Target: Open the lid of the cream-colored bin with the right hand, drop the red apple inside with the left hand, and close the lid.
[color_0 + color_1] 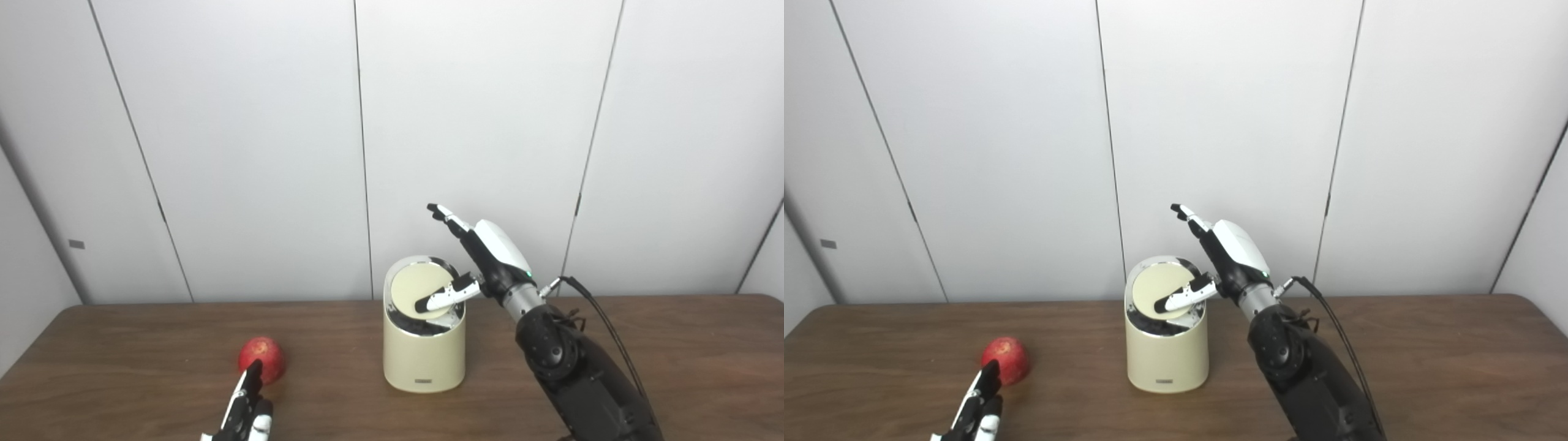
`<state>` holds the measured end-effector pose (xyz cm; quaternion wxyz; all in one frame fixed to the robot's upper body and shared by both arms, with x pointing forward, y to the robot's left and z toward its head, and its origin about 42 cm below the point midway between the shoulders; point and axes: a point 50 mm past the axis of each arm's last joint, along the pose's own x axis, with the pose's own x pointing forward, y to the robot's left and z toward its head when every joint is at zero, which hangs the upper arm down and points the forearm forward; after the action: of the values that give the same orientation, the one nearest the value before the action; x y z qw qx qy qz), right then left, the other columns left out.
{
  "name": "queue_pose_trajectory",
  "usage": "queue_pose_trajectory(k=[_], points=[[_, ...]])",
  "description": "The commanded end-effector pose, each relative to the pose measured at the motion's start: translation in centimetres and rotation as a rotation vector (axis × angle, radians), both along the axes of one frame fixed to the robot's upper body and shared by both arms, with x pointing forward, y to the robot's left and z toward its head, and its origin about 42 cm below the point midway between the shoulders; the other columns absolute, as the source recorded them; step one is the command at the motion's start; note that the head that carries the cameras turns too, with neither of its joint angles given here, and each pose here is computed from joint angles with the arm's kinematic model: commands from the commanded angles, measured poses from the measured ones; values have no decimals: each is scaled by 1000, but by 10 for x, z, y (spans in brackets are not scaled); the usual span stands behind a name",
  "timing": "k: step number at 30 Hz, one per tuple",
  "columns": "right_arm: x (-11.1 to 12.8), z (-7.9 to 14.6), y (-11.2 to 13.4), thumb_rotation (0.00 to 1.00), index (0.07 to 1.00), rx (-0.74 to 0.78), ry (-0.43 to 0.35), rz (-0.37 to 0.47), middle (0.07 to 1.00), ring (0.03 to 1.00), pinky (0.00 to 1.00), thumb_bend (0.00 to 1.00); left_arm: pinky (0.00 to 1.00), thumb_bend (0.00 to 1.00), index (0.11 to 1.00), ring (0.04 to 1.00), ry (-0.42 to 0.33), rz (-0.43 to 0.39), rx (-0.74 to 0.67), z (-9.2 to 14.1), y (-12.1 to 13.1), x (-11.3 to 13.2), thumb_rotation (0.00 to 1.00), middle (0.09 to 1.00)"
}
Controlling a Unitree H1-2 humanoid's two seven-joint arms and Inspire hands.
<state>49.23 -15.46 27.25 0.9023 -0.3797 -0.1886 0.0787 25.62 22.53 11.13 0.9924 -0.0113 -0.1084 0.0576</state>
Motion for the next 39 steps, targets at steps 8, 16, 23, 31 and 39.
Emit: queue_pose_trajectory(k=[8, 16, 23, 31, 39], points=[[-20, 24, -14, 376, 949, 265, 29, -5, 942, 936, 868, 755, 1000, 314, 975, 1000, 91, -4, -51, -24, -9, -17, 639, 987], [-48, 0, -40, 417, 918, 377, 104, -11, 937, 933, 897, 733, 1000, 328, 994, 999, 95, 1, -47, -23, -6, -17, 655, 978], [-79, -36, -69, 556, 931, 388, 128, -51, 932, 912, 867, 618, 1000, 357, 1000, 1000, 85, 3, -65, -21, -1, -19, 675, 983], [-123, -62, -90, 851, 947, 502, 169, -51, 949, 943, 939, 519, 1000, 390, 1000, 1000, 83, 9, -71, -18, 5, -19, 702, 985], [-140, -74, -96, 975, 955, 604, 213, -52, 973, 992, 1000, 567, 1000, 403, 995, 995, 86, 5, -73, -16, 8, -18, 680, 984]])
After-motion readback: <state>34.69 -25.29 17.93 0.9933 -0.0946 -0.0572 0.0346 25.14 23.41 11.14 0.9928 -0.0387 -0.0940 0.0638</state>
